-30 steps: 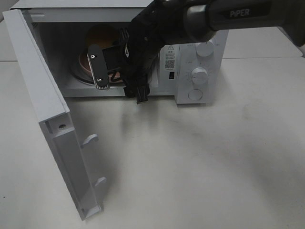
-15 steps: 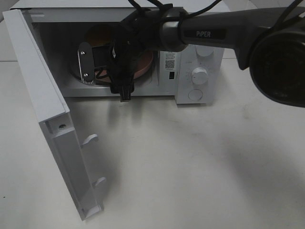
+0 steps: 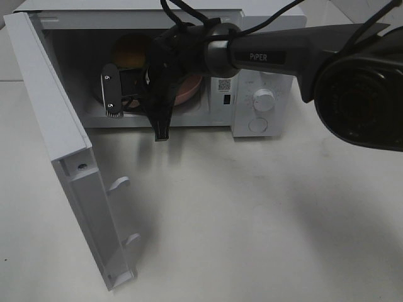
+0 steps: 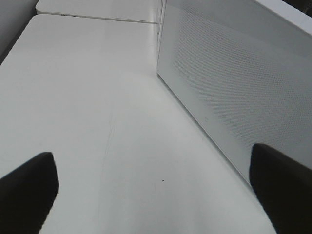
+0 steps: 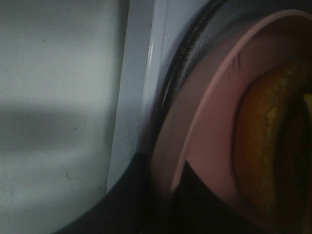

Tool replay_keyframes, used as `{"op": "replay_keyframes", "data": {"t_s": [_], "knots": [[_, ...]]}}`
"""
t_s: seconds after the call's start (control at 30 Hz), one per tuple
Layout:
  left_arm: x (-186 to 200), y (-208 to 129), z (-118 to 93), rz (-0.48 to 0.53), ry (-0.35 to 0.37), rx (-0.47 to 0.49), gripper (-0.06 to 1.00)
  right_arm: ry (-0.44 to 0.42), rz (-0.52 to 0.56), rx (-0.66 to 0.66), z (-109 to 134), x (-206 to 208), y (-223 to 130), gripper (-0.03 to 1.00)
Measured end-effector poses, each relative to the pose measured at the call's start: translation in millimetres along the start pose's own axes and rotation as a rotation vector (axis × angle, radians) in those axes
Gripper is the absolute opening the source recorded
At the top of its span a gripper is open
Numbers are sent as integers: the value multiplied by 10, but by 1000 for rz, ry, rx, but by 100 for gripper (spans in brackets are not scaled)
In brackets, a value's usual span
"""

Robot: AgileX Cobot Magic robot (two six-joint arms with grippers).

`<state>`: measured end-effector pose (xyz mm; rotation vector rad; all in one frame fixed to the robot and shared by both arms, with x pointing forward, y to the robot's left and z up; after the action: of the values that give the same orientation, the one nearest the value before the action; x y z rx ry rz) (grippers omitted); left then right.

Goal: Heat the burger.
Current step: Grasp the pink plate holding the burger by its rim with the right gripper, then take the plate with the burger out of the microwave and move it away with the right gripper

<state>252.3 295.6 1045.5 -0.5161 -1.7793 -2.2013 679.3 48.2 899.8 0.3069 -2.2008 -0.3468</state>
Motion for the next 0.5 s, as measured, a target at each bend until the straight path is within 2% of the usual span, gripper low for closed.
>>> {"op": "replay_keyframes", "data": {"t_s": [0.5], "knots": [[0,0,0,0,0,0,99,30,36,71,-21,213,-33,14]]}}
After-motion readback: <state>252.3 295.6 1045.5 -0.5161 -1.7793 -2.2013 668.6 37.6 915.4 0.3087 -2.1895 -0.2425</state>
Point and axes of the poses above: a point on each arm's last joint axis where the gripper is mounted, x pointing back along that axis away from the gripper, z along the wrist's bending axis when the last joint is at zero, y = z × x, the point moved 2 cm from there along -x, pointing out along that axis toward the gripper, and after that the axes turned 14 degrees about -x, right-handed, at the moved point
